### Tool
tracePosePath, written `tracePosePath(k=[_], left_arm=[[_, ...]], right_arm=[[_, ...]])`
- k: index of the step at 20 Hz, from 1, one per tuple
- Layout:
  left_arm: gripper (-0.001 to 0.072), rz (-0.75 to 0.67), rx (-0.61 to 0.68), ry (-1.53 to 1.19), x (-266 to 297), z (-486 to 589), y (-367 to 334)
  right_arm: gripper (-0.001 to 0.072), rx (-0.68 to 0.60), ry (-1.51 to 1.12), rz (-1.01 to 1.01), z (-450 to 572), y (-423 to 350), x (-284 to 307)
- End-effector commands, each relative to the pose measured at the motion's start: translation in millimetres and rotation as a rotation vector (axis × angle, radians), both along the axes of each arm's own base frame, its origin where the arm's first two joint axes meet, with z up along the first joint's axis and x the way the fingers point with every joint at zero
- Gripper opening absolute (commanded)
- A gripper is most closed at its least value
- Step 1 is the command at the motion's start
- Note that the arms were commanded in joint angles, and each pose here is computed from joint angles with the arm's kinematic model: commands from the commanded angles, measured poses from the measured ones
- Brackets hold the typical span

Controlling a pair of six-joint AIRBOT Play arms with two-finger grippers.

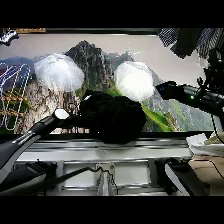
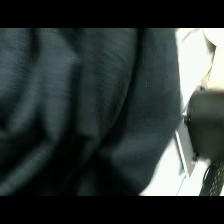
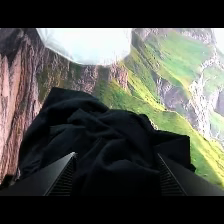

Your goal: Fold the clothes and pants, and hang the long-sleeved shirts on hangers.

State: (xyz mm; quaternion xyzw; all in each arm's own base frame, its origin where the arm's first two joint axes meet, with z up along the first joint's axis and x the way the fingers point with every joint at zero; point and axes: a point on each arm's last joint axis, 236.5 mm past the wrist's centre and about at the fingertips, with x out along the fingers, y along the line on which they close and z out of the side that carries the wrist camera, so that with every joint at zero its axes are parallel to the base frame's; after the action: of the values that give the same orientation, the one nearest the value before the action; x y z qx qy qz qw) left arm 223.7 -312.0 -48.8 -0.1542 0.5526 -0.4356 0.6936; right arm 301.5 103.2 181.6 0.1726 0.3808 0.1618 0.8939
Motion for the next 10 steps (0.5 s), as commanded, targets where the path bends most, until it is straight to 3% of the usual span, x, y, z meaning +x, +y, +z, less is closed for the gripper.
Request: tracePosePath(k=[1,3,6,10], left_arm=[[0.0020,-0.005,-0.096,0.019,13.9,24.2,-20.3],[0.0018,0.038,-0.211,-0.041,40.9,88.2,-33.4],[0.0017,0.211,-0.338,-0.277,105.8,208.9,-31.0],[0.0017,0.315,-0.377,-0.572,147.1,329.9,-10.7]], right_arm=[[0.0573,0.000,0.034,0.013,-5.2,2.1,-6.4],[0.0573,-0.009,0.078,0.035,-12.6,3.8,-15.5],[0.0571,-0.048,0.139,0.094,-24.2,5.7,-32.6],[0.0570,-0.095,0.132,0.102,-32.7,-1.4,-47.4]])
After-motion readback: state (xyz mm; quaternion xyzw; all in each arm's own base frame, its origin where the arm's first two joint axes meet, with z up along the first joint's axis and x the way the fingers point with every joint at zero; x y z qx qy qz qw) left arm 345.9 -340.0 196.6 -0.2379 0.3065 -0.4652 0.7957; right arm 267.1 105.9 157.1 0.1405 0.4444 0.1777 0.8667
